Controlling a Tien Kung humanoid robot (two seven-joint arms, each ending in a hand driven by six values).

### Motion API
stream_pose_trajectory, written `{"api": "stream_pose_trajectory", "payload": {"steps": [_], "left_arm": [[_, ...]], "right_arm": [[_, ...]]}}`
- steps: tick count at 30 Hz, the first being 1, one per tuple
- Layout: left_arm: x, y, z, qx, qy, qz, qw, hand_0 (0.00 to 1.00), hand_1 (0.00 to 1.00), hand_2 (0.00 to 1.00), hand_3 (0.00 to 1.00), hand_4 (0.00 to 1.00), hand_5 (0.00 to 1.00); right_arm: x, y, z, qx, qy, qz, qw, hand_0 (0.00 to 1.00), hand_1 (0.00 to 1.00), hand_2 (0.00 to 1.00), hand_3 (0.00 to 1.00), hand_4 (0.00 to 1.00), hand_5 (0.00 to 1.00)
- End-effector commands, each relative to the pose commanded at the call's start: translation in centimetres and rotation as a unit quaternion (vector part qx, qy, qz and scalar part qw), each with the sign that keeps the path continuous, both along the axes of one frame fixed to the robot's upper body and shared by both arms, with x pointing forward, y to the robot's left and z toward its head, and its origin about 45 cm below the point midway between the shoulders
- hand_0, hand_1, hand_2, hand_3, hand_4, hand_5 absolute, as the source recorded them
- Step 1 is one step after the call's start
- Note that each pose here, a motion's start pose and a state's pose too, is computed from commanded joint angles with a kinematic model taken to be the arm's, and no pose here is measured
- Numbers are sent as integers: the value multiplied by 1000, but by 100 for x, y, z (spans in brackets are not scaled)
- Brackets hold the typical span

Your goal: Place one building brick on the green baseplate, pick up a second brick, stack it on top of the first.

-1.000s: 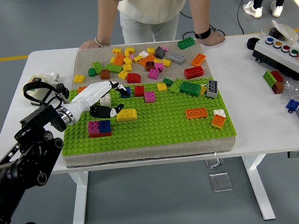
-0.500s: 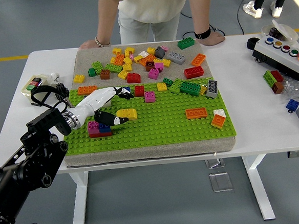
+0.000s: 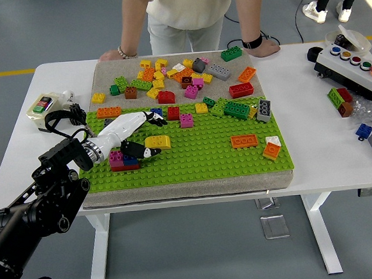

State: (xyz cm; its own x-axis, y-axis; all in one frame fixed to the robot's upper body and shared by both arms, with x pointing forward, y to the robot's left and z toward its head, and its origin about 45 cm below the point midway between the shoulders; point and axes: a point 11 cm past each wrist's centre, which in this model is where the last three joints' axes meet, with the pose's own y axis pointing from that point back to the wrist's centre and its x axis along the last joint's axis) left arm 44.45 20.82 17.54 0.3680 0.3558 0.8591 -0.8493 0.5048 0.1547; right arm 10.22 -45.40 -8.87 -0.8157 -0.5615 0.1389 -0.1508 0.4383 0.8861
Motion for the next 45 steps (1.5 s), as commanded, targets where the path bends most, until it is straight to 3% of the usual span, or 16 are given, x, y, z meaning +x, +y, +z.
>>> {"api": "stream_pose_trajectory", "payload": {"steps": [16,45], "left_arm": [[47,9,-68,16,-1,8,1000,834,754,702,684,827,150],[18,0,-194,22,7,16,1000,829,739,657,622,739,120]], "right_arm": [[20,-5,6,1,-3,-1,1000,741,660,713,603,922,502],[18,-9,8,0,-5,-5,1000,741,661,713,604,921,501]]}}
